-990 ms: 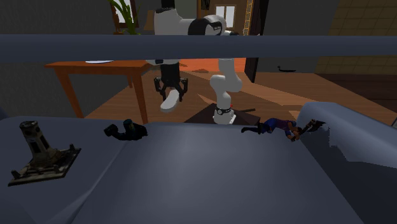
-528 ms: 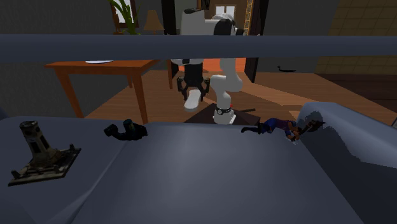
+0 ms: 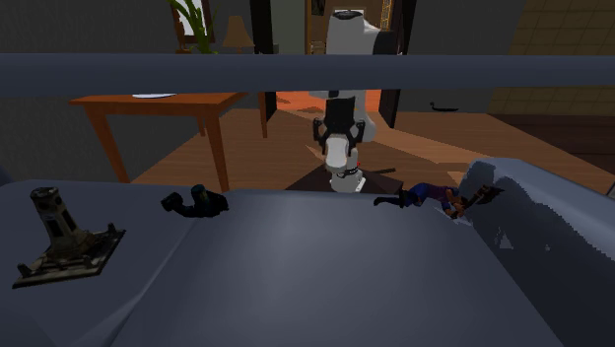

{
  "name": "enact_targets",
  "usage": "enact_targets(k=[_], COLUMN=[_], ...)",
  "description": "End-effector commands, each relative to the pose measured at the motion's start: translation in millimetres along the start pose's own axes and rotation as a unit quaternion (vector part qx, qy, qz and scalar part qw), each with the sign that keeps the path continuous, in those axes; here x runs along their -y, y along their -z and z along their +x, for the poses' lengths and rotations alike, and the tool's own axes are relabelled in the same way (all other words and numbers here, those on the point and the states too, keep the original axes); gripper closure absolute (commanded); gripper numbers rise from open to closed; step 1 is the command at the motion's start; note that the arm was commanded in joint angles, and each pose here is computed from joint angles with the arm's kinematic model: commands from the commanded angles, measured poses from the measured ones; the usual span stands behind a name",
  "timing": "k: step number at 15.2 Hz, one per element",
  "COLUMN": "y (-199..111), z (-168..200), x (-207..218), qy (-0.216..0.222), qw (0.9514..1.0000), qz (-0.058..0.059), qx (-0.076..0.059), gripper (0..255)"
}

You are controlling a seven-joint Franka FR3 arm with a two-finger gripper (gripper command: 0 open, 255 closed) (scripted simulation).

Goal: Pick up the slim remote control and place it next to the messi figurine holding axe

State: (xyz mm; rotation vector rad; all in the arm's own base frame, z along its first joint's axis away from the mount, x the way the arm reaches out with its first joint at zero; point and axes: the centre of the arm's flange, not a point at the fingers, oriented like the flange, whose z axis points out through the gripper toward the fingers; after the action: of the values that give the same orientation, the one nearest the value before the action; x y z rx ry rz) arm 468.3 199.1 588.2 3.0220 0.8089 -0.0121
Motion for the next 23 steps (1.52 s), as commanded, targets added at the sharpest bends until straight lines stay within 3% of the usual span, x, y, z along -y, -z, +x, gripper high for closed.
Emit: enact_targets(k=[1, 23], y=[-0.4, -116.5], z=[-3.1, -1.8], x=[21.2, 22.4], qy=[-0.001, -0.001], qw=[1.0, 1.0], qz=[0.0, 0.0], qx=[0.0, 0.0], gripper=[255, 255])
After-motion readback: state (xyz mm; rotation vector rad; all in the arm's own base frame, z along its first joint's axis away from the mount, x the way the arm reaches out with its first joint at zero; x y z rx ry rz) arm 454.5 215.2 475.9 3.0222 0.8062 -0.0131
